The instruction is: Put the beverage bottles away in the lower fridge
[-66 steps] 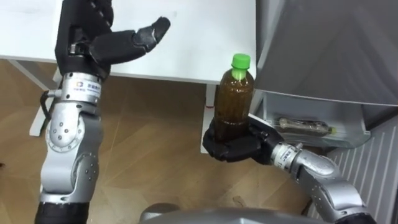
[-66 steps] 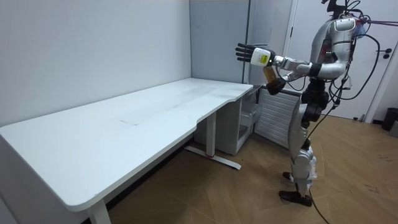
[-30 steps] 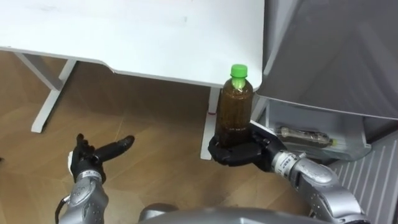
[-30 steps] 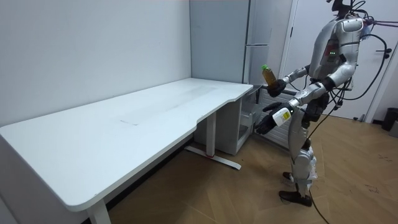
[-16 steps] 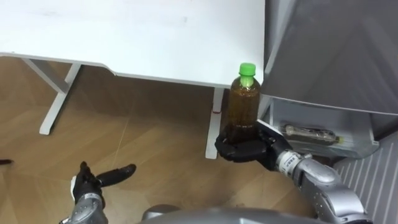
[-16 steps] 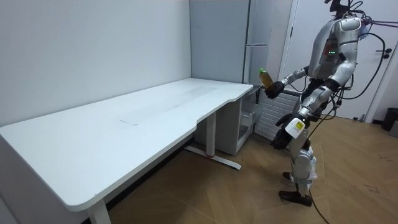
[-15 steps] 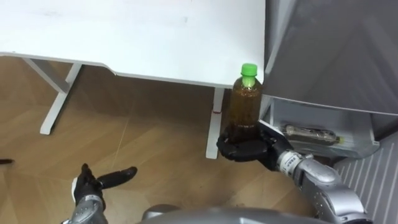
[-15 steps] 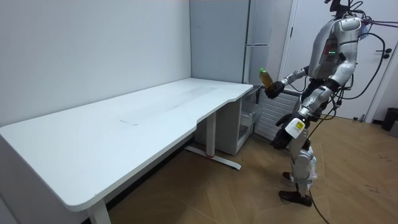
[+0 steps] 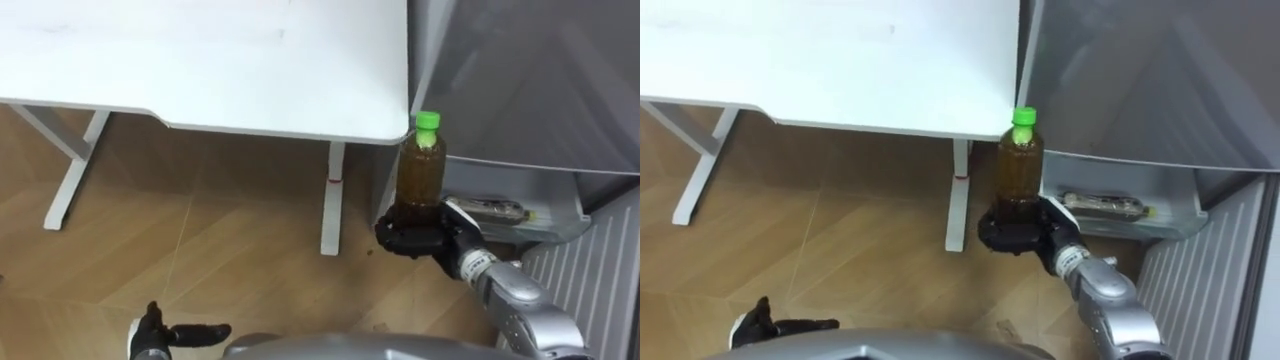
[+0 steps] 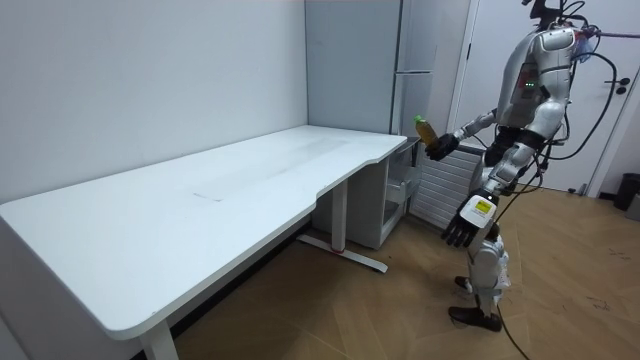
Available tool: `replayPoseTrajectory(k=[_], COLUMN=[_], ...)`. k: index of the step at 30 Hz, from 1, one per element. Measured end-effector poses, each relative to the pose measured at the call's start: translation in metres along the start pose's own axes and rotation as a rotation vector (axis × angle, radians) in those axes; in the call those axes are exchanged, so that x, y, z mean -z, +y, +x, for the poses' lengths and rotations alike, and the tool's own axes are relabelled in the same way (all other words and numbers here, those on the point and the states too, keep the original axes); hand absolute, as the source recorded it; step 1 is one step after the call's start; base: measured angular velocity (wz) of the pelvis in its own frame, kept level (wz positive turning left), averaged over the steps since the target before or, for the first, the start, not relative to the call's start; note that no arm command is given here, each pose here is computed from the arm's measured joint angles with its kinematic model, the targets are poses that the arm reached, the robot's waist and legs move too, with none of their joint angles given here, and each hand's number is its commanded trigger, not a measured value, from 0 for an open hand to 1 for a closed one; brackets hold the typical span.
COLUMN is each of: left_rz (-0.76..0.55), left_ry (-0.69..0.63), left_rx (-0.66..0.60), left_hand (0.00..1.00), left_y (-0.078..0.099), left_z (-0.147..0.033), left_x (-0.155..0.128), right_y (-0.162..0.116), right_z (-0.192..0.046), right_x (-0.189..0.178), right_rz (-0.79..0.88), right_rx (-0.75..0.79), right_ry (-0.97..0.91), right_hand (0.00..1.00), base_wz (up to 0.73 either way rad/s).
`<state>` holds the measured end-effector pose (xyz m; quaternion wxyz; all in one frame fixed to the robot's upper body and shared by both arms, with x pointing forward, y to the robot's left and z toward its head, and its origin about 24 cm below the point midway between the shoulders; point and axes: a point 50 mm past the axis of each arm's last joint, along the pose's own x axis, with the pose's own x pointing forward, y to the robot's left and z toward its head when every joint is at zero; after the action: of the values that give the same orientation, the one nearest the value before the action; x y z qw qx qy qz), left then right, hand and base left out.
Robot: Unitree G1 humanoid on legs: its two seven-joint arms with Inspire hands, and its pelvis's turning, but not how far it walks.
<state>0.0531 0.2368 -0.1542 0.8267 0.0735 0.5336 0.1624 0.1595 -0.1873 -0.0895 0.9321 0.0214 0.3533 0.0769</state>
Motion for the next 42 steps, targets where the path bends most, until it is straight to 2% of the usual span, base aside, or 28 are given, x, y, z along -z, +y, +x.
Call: replayPoseTrajectory(k=[9, 19, 25, 27, 33, 42], left_rz=[0.145, 0.153, 0.153, 0.154, 0.155, 0.198], left_ry=[-0.039, -0.039, -0.023, -0.015, -0.010, -0.014], left_rx=[0.075, 0.085, 0.084, 0.079, 0.063, 0.072], left_hand=[0.00, 0.00, 0.00, 0.00, 0.00, 0.00], left_y=[-0.010, -0.008, -0.007, -0.006, -0.006, -0.007], left_z=[-0.001, 0.000, -0.002, -0.002, -0.003, -0.004], left_x=[-0.005, -0.005, 0.001, 0.004, 0.006, 0.007], right_y=[-0.008, -0.008, -0.006, -0.007, -0.011, -0.016], right_z=[-0.001, -0.001, 0.000, 0.000, -0.001, -0.001], right_x=[0.000, -0.001, 0.004, 0.009, 0.026, 0.021], right_rz=[0.073, 0.310, 0.492, 0.609, 0.827, 1.141], right_rx=[0.134, 0.195, 0.211, 0.229, 0.304, 0.294], right_ry=[-0.008, -0.036, -0.026, -0.009, 0.054, -0.046], right_hand=[1.00, 1.00, 1.00, 1.00, 1.00, 1.00], base_wz=[-0.03, -0.05, 0.01, 0.03, -0.01, 0.00])
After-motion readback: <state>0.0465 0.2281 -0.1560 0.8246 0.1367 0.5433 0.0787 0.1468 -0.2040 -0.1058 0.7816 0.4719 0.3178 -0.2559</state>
